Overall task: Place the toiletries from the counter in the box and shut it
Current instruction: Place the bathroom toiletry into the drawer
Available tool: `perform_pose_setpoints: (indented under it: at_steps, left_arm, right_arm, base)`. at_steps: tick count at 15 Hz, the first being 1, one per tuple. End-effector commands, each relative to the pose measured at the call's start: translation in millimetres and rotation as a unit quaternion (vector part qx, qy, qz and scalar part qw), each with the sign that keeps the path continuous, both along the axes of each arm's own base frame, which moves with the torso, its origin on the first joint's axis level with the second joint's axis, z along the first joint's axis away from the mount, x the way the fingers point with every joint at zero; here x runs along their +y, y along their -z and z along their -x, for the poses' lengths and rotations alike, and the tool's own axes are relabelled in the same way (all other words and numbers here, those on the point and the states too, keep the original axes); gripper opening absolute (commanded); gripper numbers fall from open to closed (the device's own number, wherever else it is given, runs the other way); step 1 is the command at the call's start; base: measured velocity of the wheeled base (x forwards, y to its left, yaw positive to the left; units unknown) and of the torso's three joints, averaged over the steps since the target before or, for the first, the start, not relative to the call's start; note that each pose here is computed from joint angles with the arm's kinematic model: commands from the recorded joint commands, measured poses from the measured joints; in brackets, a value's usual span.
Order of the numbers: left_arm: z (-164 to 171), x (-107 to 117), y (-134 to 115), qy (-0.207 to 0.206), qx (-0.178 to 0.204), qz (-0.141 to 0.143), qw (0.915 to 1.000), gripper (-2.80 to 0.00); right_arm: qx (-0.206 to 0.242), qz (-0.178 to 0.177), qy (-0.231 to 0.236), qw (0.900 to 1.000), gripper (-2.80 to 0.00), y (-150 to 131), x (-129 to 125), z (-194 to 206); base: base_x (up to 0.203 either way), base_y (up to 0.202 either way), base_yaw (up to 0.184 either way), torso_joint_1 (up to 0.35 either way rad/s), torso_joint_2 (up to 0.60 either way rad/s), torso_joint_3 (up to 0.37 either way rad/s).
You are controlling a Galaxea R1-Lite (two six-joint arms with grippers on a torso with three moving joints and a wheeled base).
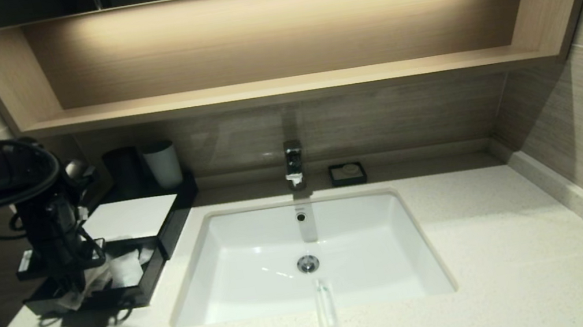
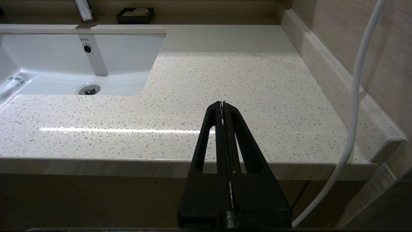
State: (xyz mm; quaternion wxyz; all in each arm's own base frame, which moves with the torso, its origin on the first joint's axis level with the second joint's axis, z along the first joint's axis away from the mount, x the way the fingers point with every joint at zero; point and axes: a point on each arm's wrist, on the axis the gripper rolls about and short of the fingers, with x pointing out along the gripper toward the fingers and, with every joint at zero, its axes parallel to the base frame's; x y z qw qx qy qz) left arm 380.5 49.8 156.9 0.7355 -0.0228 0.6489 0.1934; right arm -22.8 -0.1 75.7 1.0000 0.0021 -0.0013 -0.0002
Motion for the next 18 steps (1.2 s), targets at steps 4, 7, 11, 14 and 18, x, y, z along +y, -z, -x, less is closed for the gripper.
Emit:
perform_pose_setpoints:
  at_steps: [4, 7, 11, 14, 18]
  left_arm:
    - [-5.0, 0.9, 5.6, -0.002, -0.006, -0.001, 1.0000, -2.80]
    - [-9.0, 1.0, 8.7, -0.008, -0.016, -0.001, 0.9998, -2.80]
    - [-11.1, -0.3, 8.5, -0.007, -0.026, -0.001, 0.9996, -2.80]
    - [-13.2, -1.3, 6.7, -0.009, -0.040, -0.003, 0.9992, -2.80]
    - [-16.2, -0.9, 4.7, -0.008, -0.059, -0.005, 0.9982, -2.80]
  right_arm:
    - [0.001, 0.000, 0.000, 1.000, -2.80, 0.4, 0.0, -0.1]
    - [0.001, 0.000, 0.000, 1.000, -2.80, 0.4, 0.0, -0.1]
    - [0.001, 0.000, 0.000, 1.000, -2.80, 0.4, 0.0, -0.1]
    - [0.001, 0.000, 0.000, 1.000, -2.80, 0.4, 0.0, -0.1]
    - [0.001, 0.000, 0.000, 1.000, -2.80, 0.4, 0.0, -0.1]
  base:
    - [0.000, 0.000, 0.000, 0.000, 0.00, 0.000]
    - [0.000, 0.000, 0.000, 0.000, 0.00, 0.000]
    - [0.000, 0.000, 0.000, 0.000, 0.00, 0.000]
    - [0.000, 0.000, 0.000, 0.000, 0.00, 0.000]
    - [0.000, 0.000, 0.000, 0.000, 0.00, 0.000]
